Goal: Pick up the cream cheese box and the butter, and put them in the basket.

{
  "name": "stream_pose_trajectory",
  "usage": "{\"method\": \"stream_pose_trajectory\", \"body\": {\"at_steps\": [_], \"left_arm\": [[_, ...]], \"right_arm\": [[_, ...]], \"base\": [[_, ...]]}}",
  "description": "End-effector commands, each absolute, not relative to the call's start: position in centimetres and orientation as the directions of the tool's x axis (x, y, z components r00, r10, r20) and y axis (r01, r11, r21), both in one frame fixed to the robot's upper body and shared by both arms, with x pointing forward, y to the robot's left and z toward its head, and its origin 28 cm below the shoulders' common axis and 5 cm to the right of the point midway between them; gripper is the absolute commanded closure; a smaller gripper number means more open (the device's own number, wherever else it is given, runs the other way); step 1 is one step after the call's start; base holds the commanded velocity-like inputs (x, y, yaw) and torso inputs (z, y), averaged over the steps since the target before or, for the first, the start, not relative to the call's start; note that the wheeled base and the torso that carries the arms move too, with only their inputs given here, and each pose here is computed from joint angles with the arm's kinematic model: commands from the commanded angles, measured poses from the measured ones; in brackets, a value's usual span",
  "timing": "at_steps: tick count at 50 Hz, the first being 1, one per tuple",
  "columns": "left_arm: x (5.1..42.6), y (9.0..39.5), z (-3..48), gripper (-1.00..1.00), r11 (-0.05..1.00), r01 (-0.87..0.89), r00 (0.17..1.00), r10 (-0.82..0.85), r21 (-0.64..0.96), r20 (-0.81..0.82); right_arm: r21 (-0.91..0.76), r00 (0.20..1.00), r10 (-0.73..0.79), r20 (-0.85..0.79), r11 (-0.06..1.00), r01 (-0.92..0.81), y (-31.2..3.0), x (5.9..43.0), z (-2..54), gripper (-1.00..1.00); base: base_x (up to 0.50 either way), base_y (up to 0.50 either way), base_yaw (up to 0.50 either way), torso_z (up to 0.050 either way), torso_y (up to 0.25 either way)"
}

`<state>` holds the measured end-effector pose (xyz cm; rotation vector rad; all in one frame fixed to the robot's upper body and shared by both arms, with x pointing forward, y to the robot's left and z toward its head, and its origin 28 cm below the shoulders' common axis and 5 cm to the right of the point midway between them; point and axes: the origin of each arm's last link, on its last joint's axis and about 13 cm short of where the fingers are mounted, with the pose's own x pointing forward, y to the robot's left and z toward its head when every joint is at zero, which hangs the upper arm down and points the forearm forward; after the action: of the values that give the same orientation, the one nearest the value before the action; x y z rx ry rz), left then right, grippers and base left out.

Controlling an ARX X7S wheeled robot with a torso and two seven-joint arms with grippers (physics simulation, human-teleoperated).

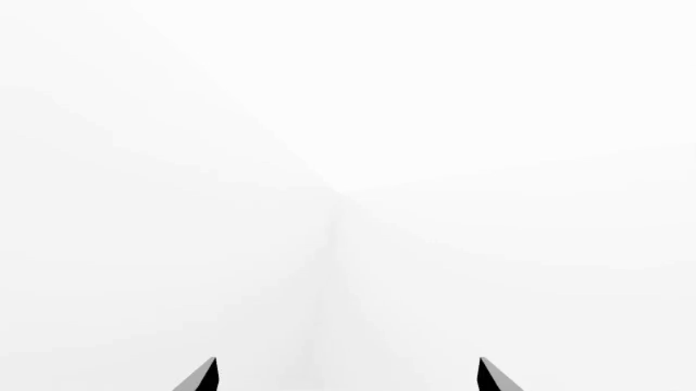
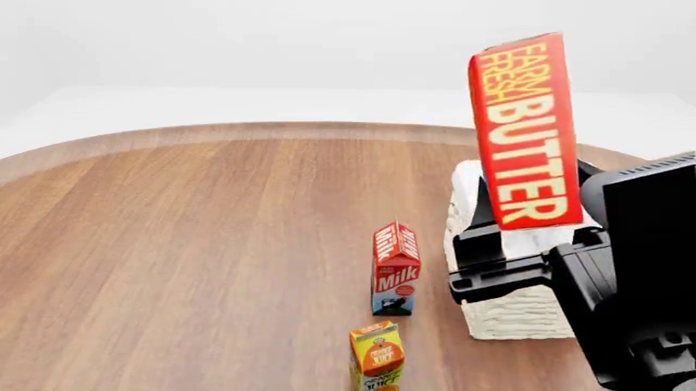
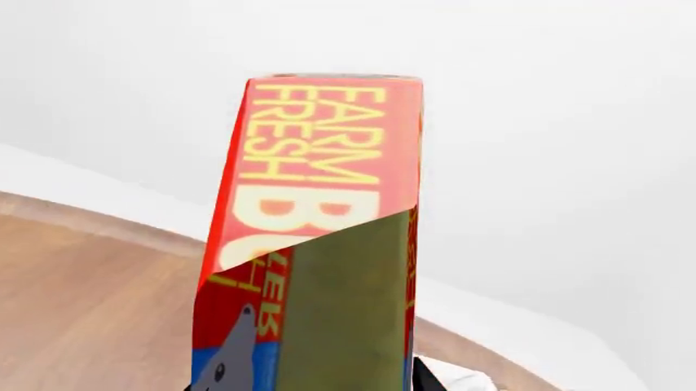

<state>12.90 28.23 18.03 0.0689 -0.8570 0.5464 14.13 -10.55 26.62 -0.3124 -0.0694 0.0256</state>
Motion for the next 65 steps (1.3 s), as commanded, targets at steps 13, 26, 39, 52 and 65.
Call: {"method": "stream_pose_trajectory", "body": {"at_steps": [13, 26, 39, 52, 65], "left_arm": [[12.8, 28.3, 18.2, -1.00, 0.855, -0.498, 0.518, 0.427, -0.144, 0.741], [12.9, 28.3, 18.3, -1.00, 0.855, -0.498, 0.516, 0.425, -0.143, 0.744], [12.7, 28.3, 18.4, -1.00, 0.856, -0.497, 0.514, 0.423, -0.143, 0.747], [12.7, 28.2, 18.5, -1.00, 0.856, -0.497, 0.513, 0.420, -0.141, 0.749], [12.6, 28.1, 18.6, -1.00, 0.857, -0.495, 0.513, 0.419, -0.142, 0.749]], "right_arm": [[-0.328, 0.992, -0.099, 0.081, 0.937, 0.120, -15.0, 18.9, 30.9, 1.00], [-0.358, 0.988, -0.143, 0.064, 0.921, 0.156, -16.2, 21.6, 32.5, 1.00], [-0.369, 0.987, -0.160, 0.005, 0.917, 0.150, -17.5, 23.7, 33.7, 1.00], [-0.252, 0.976, -0.155, -0.154, 0.961, 0.113, -18.8, 27.1, 32.3, 1.00], [-0.139, 0.956, -0.109, -0.272, 0.988, 0.073, -19.8, 29.6, 30.9, 1.00]], "base": [[0.00, 0.00, 0.00, 0.000, 0.002], [0.00, 0.00, 0.00, 0.001, 0.001], [0.00, 0.00, 0.00, 0.001, 0.002], [0.00, 0.00, 0.00, 0.000, 0.002], [0.00, 0.00, 0.00, 0.001, 0.002]]}}
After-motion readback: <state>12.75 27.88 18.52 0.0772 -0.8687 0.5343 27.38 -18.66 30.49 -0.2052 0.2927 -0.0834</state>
